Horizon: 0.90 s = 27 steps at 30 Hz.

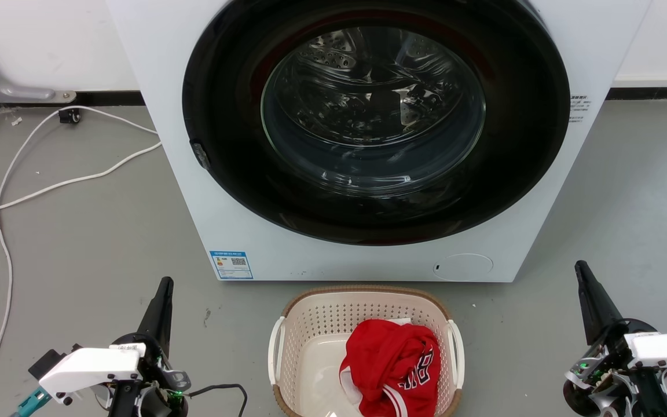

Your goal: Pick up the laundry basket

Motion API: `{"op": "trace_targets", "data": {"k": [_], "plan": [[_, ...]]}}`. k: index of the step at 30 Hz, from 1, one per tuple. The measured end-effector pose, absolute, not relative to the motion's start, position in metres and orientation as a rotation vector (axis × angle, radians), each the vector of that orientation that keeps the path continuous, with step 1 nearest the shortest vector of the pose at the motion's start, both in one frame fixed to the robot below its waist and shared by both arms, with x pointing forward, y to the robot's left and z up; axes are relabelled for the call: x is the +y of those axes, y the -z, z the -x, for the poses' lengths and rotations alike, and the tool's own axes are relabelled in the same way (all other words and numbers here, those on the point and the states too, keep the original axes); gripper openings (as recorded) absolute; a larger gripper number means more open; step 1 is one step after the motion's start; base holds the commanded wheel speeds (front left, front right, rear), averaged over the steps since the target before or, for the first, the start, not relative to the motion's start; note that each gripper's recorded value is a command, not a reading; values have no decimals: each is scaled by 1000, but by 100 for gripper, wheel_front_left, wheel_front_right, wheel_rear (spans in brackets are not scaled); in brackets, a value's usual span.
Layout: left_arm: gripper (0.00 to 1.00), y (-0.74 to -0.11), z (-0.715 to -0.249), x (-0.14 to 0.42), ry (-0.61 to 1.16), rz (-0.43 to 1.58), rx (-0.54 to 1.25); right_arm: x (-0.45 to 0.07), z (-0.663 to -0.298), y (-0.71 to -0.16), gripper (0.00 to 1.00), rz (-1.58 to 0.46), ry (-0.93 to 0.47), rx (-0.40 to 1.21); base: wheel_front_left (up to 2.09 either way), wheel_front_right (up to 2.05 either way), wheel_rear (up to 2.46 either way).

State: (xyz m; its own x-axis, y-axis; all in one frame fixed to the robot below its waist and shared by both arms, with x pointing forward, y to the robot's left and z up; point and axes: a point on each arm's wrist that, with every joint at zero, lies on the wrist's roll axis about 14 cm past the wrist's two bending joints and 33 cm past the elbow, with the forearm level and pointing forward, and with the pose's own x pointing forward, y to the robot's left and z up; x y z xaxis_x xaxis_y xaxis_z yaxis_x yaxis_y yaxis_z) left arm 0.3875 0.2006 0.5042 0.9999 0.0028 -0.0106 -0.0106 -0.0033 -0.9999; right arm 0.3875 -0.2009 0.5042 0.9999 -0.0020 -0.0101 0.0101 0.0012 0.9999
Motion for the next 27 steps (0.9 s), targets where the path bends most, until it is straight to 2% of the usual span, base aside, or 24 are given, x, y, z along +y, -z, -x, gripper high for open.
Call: {"op": "trace_targets", "data": {"k": [27], "plan": [[0, -504, -388, 200, -10, 1571, 8, -201, -388, -504, 0, -1569, 9, 7, 0, 0, 0]]}}
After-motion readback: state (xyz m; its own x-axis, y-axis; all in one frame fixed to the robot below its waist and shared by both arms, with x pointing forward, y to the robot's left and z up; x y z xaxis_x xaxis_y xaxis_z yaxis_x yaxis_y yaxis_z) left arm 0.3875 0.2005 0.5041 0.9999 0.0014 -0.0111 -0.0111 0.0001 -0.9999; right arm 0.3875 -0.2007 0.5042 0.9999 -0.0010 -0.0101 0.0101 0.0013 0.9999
